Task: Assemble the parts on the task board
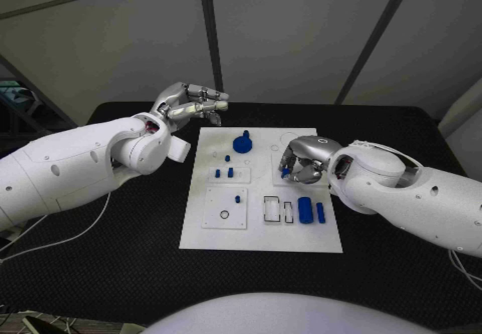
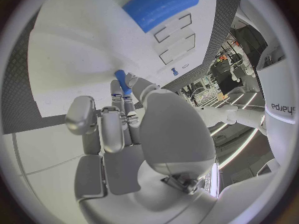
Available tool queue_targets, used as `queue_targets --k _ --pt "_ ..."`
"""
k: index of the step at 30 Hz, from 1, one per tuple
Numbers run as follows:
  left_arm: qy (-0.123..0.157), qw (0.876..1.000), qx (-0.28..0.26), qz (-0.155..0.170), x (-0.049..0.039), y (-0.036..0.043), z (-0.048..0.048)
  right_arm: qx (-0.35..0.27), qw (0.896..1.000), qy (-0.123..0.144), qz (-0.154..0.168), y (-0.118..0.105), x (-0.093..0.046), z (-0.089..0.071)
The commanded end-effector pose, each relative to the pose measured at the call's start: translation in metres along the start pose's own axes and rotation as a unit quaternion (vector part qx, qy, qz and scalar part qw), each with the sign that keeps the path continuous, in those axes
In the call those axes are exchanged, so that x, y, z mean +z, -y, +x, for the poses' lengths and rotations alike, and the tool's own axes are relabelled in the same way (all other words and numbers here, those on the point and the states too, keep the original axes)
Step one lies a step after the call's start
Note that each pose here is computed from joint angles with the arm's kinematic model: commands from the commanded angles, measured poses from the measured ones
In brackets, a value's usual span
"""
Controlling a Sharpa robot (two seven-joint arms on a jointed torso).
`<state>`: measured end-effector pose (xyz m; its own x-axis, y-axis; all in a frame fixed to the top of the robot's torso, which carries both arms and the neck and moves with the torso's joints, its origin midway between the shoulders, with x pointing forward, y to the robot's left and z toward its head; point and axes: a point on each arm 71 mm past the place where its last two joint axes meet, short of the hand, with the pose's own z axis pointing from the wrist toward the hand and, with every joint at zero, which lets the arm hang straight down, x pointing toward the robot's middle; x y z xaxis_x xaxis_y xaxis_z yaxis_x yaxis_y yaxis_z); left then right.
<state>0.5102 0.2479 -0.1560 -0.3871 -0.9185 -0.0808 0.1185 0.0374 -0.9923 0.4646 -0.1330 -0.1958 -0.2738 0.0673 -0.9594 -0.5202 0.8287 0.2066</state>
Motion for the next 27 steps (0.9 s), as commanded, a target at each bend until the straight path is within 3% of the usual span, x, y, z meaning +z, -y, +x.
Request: queue_targets --k 1,13,20,27 --pt "-0.004 1.0 -0.003 0.002 0.0007 0.001 0.0011 0.004 1.0 0.027 -0.002 -0.002 -0.001 -0.005" --pt "-0.002 1.0 -0.002 0.0 0.0004 0.0003 -0.0013 0.028 0.996 0.078 -0.018 -0.013 -0.015 -0.016" --pt "-0.002 1.0 -0.002 0.0 0.0004 0.0 -0.0022 0.06 0.991 0.102 -0.059 -0.04 -0.029 -0.029" --pt "-0.003 1.0 -0.002 0.0 0.0012 -0.0001 -0.0006 0.097 0.985 0.104 -0.099 -0.072 -0.023 -0.032"
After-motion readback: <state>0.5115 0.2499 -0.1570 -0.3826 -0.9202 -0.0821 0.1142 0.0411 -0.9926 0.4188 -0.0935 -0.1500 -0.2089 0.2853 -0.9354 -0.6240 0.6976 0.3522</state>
